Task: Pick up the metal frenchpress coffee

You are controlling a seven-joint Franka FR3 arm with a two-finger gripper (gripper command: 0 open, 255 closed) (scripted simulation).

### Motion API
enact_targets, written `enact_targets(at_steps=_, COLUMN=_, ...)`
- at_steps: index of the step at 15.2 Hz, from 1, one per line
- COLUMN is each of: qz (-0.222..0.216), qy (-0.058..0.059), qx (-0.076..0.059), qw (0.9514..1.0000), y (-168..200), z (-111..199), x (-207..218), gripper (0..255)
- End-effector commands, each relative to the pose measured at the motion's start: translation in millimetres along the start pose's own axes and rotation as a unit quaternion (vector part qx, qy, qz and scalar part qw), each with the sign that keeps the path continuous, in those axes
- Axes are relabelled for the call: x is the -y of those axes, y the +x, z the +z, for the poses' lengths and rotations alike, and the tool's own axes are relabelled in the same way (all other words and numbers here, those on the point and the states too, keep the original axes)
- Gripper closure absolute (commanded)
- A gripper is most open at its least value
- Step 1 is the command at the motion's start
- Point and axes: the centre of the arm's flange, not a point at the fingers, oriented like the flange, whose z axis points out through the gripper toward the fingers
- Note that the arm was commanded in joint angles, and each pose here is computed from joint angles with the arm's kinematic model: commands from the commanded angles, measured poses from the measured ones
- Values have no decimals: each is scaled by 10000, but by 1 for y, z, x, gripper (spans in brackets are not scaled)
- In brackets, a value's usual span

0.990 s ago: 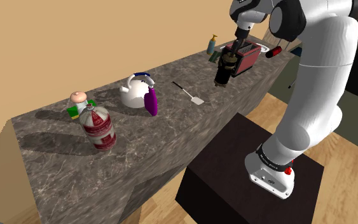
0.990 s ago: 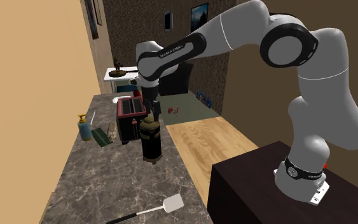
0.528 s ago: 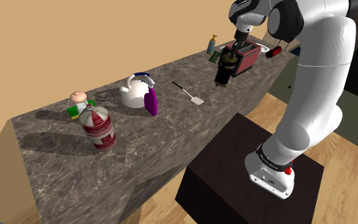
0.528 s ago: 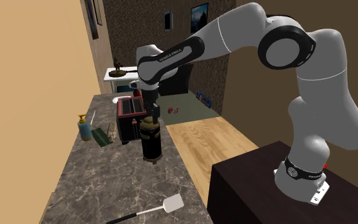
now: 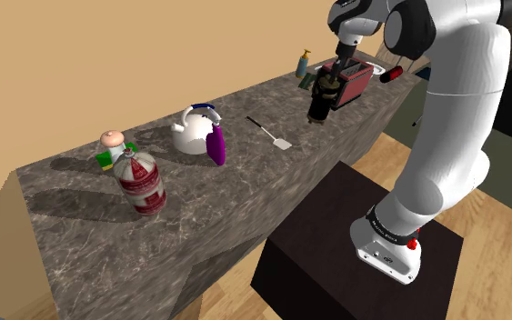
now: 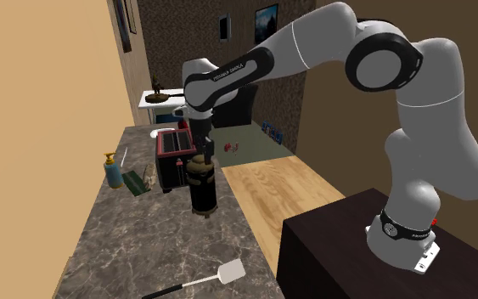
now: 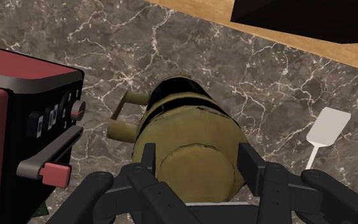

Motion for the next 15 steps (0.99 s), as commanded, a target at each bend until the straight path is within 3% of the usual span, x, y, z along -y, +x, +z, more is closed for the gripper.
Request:
enact_targets(at_steps=1, qz=0, qy=-6, qx=-7, qw=10000, y=1, z=-11, x=0, gripper=255)
enact_targets(at_steps=15, qz=0, qy=-6, qx=-7, qw=10000, y=1, z=-76, x=1, gripper=255)
